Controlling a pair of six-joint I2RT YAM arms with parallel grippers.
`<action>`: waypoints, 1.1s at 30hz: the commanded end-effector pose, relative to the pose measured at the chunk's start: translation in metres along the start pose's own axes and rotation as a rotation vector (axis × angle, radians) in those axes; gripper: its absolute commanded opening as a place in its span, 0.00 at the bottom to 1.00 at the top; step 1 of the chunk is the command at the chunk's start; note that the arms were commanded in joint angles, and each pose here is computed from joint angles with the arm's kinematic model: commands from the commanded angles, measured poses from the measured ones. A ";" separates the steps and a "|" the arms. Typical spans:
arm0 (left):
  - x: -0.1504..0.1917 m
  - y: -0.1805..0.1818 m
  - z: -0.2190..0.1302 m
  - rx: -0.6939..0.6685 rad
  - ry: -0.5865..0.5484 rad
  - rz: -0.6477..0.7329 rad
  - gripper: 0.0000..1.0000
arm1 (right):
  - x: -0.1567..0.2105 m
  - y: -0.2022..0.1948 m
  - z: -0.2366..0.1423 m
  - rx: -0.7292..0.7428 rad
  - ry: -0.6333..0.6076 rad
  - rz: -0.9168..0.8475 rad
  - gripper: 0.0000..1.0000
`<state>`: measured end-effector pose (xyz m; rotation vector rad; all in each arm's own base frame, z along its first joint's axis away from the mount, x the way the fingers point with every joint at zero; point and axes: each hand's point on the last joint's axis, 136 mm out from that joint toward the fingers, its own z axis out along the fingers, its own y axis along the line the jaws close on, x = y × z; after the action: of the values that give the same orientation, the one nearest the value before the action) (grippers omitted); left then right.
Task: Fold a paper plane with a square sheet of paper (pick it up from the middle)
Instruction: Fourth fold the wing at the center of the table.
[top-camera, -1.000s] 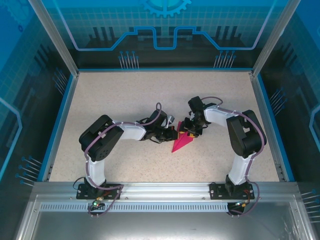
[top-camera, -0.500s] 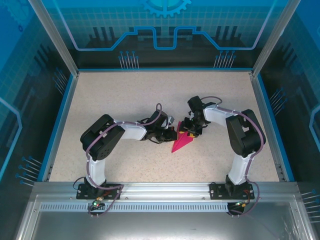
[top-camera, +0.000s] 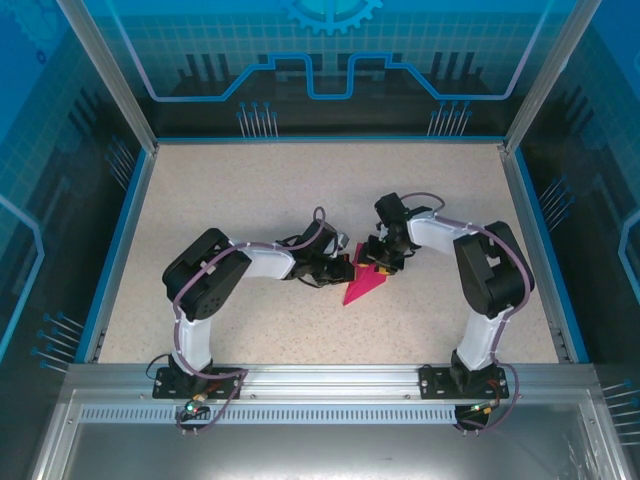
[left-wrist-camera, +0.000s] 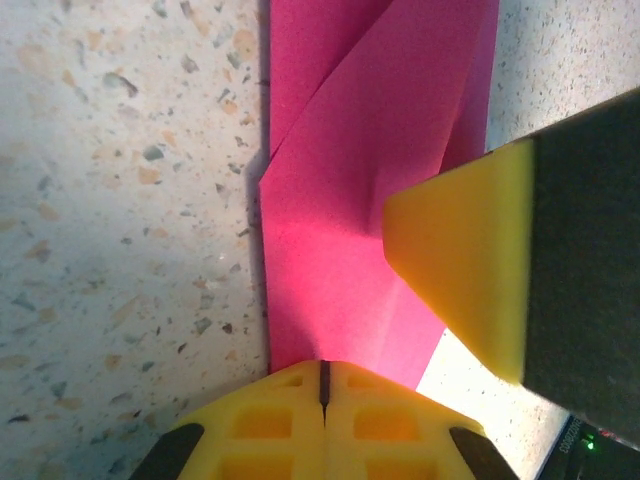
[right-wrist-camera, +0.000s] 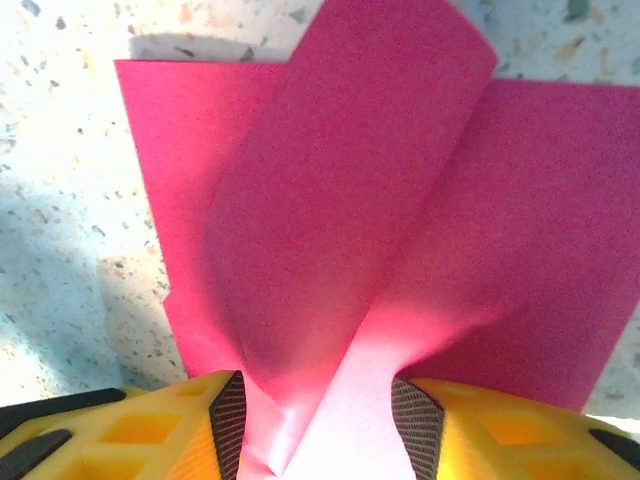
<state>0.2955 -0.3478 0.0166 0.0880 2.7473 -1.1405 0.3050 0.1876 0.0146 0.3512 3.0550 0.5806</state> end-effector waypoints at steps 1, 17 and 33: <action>0.021 0.029 0.008 -0.121 0.065 -0.018 0.00 | 0.008 -0.013 0.001 0.054 -0.026 -0.042 0.50; 0.034 0.048 0.011 -0.188 0.098 -0.027 0.00 | 0.015 0.035 -0.018 -0.279 -0.082 -0.236 0.12; 0.048 0.065 0.007 -0.267 0.163 -0.017 0.00 | 0.016 -0.010 0.026 -0.161 -0.027 -0.185 0.05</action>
<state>0.2948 -0.3473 0.0142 0.1599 2.7649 -1.0649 0.2979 0.2116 0.0103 0.0243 2.8896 0.8855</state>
